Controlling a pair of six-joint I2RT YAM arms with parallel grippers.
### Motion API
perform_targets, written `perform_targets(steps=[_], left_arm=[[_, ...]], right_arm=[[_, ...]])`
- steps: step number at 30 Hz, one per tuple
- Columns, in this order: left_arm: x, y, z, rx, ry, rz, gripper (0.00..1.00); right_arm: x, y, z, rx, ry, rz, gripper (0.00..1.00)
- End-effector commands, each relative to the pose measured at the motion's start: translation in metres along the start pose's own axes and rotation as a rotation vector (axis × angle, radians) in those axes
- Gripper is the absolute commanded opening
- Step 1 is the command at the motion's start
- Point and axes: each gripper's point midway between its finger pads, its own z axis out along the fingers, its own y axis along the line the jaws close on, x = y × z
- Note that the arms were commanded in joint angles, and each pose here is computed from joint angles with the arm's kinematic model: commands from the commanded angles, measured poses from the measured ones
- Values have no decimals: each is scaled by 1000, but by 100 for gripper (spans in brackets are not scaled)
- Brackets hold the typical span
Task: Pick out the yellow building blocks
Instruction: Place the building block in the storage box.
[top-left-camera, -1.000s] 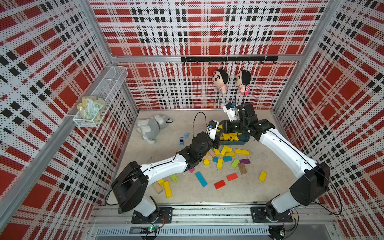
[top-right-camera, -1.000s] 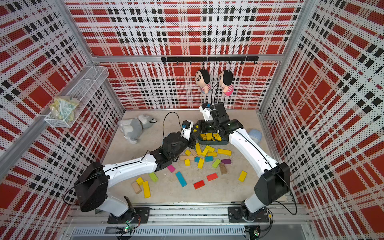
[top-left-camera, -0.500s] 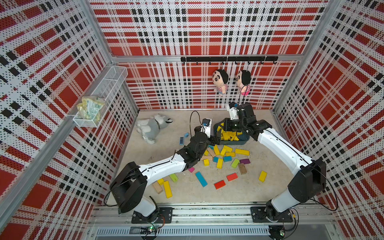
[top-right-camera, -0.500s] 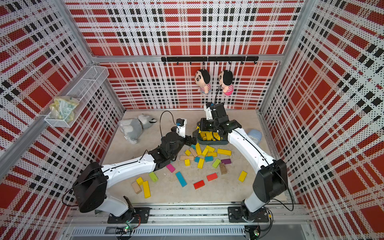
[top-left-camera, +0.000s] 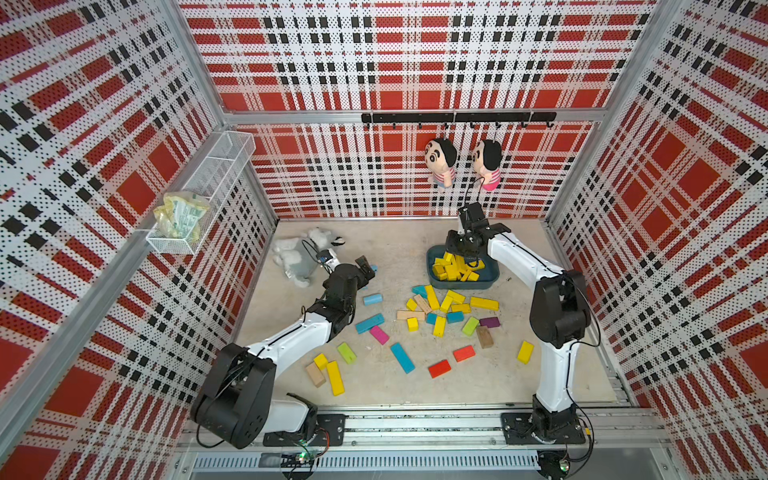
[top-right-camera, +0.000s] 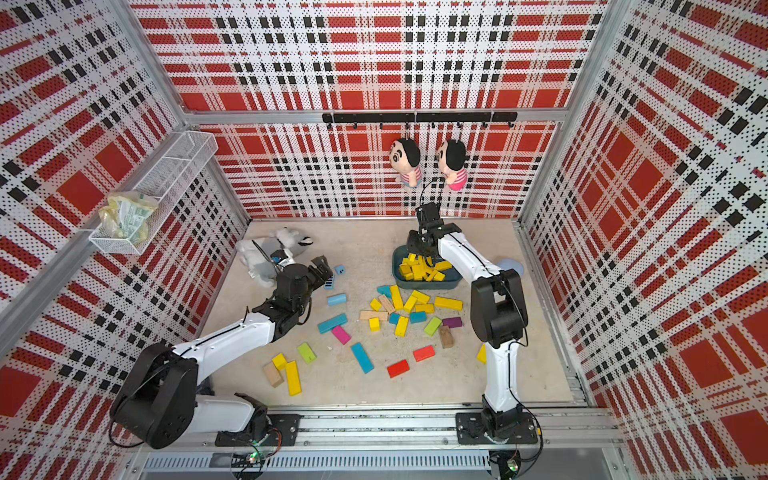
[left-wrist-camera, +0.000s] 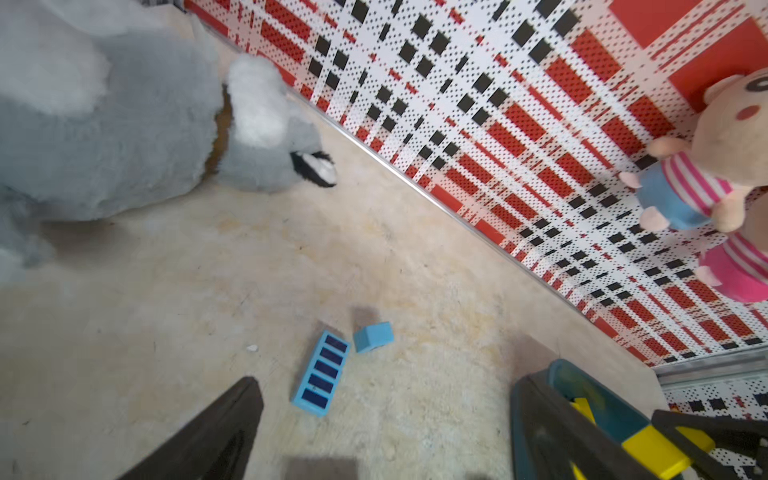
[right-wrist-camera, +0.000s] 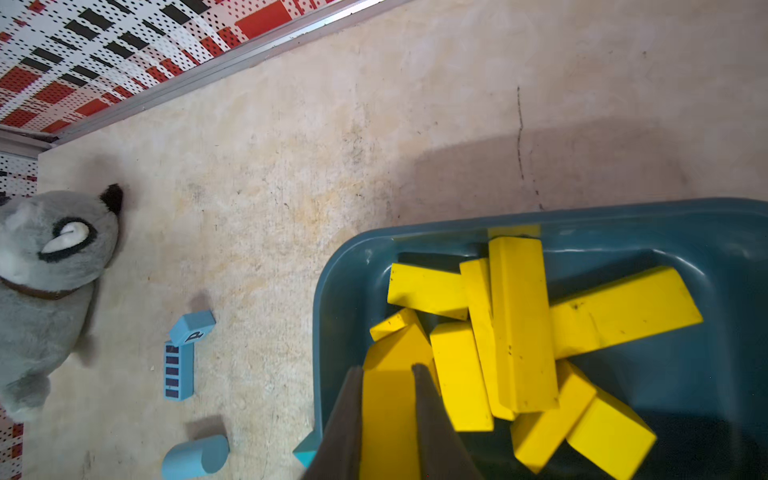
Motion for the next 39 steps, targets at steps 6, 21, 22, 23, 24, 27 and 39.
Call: perform_targets(steps=[6, 21, 22, 23, 24, 27, 39], left_arm=[[24, 44, -6, -197, 170, -4, 98], [40, 129, -80, -539, 265, -125, 98], [41, 133, -83, -556, 270, -127, 98], [41, 137, -87, -571, 276, -130, 98], [41, 139, -90, -582, 278, -137, 98], [44, 140, -98, -587, 292, -161, 98], [94, 121, -130, -558, 424, -64, 99]], right_arm=[[5, -1, 37, -42, 39, 103, 2], [15, -33, 62, 50, -30, 209, 38], [14, -33, 59, 49, -40, 206, 41], [13, -34, 56, 54, -50, 205, 43], [10, -33, 51, 55, -63, 202, 44], [0, -30, 31, 46, -111, 193, 46], [41, -1, -58, -73, -176, 87, 45]])
